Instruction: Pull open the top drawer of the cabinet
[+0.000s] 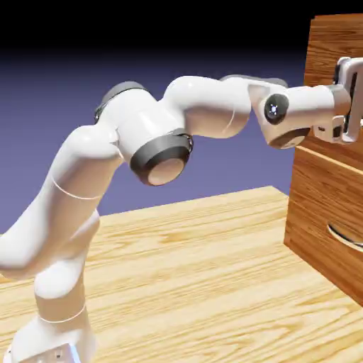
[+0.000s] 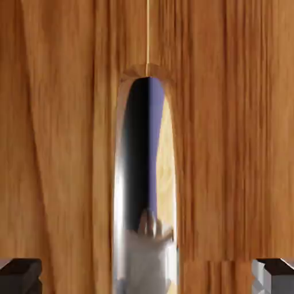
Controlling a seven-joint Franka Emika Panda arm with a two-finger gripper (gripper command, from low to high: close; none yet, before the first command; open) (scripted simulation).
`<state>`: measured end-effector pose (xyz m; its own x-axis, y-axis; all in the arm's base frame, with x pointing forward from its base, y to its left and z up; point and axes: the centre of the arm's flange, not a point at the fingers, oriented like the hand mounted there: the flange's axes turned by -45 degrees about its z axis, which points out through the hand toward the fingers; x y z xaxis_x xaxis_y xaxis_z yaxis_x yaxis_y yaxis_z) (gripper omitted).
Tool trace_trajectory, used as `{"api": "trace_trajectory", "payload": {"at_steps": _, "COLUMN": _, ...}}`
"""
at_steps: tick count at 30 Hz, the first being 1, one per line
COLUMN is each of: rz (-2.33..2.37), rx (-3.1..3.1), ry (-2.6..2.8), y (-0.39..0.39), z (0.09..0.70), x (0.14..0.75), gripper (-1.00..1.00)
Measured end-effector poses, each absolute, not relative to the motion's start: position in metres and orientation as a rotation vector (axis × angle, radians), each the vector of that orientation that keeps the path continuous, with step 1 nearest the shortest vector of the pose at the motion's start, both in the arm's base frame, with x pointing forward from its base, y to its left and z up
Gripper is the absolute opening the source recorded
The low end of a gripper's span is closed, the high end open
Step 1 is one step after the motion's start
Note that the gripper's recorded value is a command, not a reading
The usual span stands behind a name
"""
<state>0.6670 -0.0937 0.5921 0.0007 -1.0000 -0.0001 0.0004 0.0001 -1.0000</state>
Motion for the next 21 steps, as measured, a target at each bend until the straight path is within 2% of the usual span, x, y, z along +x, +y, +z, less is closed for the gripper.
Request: {"api": "trace_trajectory", "payload": {"at_steps": 21, "rz": -1.209, "rx": -1.209, "ry": 1.208, "y": -0.094, "z": 0.592, "x": 0.538, "gripper": -1.0}}
